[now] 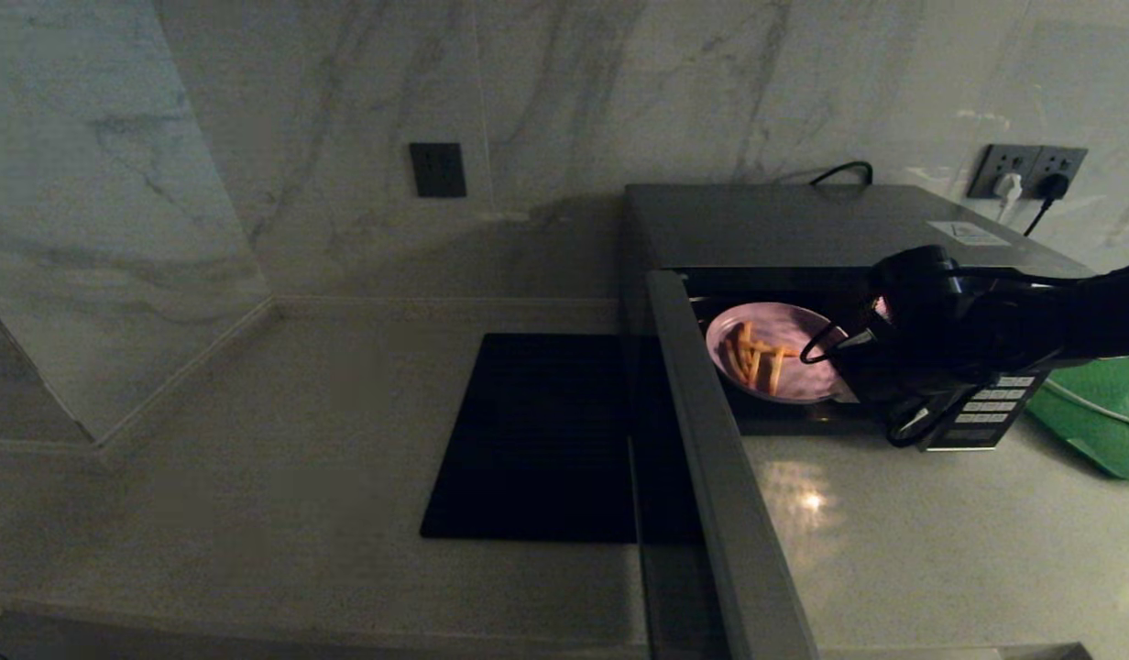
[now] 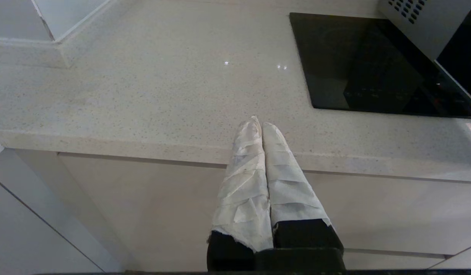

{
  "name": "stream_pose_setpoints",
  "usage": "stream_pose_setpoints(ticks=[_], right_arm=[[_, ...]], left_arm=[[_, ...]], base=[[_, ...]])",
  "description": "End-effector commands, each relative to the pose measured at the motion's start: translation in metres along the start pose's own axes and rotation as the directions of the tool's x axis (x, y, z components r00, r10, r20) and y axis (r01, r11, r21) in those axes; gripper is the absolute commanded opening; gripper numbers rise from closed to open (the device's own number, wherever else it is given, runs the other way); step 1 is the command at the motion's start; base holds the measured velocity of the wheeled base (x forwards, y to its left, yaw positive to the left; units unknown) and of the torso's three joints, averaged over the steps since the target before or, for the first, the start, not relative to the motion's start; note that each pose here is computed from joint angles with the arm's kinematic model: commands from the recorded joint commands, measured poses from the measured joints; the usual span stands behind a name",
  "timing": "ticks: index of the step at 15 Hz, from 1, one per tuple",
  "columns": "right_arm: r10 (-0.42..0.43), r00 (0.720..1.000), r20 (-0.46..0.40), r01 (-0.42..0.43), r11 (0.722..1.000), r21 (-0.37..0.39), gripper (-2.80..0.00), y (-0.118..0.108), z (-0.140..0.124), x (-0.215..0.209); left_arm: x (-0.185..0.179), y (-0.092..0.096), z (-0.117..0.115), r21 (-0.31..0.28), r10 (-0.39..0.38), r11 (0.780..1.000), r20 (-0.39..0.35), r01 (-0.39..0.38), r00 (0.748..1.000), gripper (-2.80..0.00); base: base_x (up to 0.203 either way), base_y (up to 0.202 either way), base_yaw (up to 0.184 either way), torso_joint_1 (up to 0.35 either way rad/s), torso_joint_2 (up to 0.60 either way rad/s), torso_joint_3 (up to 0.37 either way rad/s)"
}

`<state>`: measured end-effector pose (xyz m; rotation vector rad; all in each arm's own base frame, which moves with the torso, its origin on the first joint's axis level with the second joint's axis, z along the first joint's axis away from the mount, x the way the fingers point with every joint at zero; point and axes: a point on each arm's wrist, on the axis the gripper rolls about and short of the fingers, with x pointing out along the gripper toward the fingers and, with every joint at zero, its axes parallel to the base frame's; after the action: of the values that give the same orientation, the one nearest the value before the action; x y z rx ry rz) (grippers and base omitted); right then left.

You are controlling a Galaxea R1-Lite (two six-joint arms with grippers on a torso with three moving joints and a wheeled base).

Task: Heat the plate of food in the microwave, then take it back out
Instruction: Put the plate in the microwave oven

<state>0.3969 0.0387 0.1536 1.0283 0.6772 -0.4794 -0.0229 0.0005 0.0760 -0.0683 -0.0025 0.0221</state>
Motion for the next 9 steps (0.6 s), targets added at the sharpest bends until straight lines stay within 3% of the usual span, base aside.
stream_pose_setpoints(ticks=[1, 9], right_arm=[[-0.001, 1.0, -0.011, 0.0, 1.0, -0.004, -2.8, 0.0019, -0.0065, 0.0032], [-0.008, 1.0, -0.007, 0.008, 1.0, 0.005, -2.8, 0.0014, -0.009, 0.0072]], left_arm=[[0.0, 0.0, 0.0, -0.001, 0.001, 1.0, 0.0, -0.001, 1.0, -2.8], [0.0, 0.0, 0.0, -0.001, 0.001, 1.0, 0.0, -0.001, 1.0, -2.8]], base=[[0.0, 0.0, 0.0, 0.0, 0.0, 0.0], [0.0, 0.0, 0.0, 0.0, 0.0, 0.0]])
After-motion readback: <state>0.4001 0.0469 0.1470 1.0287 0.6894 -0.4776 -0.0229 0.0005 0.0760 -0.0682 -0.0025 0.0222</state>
